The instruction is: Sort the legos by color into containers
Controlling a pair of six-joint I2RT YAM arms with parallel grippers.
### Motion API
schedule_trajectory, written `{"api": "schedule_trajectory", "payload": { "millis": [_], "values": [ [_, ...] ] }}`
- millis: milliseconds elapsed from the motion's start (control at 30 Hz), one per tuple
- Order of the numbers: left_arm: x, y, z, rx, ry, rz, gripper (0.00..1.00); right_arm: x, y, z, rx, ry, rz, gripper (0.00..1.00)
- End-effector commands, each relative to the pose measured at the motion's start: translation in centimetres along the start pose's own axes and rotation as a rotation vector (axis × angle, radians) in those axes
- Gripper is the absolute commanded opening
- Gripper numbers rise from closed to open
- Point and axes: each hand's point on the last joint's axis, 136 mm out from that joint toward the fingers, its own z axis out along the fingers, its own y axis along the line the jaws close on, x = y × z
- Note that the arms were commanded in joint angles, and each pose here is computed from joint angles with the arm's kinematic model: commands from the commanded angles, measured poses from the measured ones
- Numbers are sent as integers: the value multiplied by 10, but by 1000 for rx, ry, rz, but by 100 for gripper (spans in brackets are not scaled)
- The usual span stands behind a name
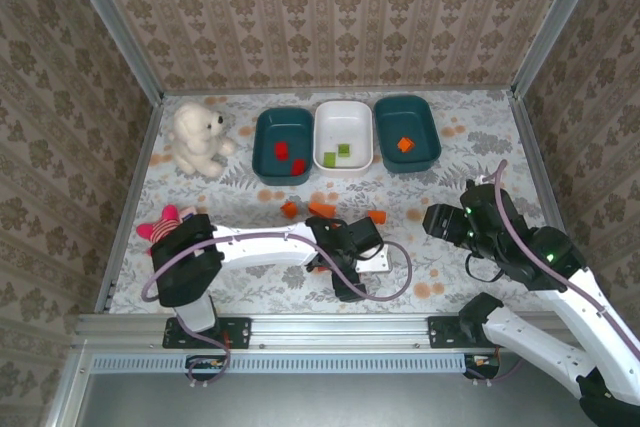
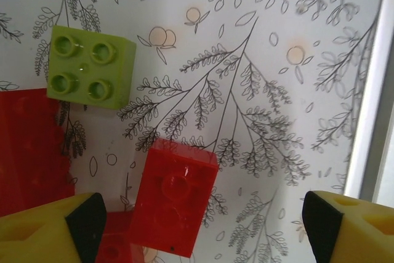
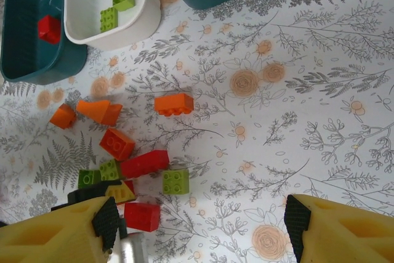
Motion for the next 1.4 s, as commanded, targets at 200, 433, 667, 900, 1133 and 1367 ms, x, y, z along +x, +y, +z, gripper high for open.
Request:
{"api": "schedule_trajectory", "payload": {
  "millis": [200,433,667,900,1133,1367],
  "values": [
    [-5,15,13,-75,33,86,87,-3,-1,-5,15,4,0,75],
    [4,14,28,-66,82,101,76,0,5,6,2,29,2,75],
    [0,9,34,-38,83,88,49,-1,7,11,8,41,-6,75],
    [-24,27,6,-130,1,12,35,-9,11,9,-1,30,-8,75],
    [-35,96,-88,-271,-204,-353,35,-27,22,3,-19,1,-33,75],
    [34,191,-128,-355,-205,-775,36,-28,50,26,-86,69,-67,75]
  ]
}}
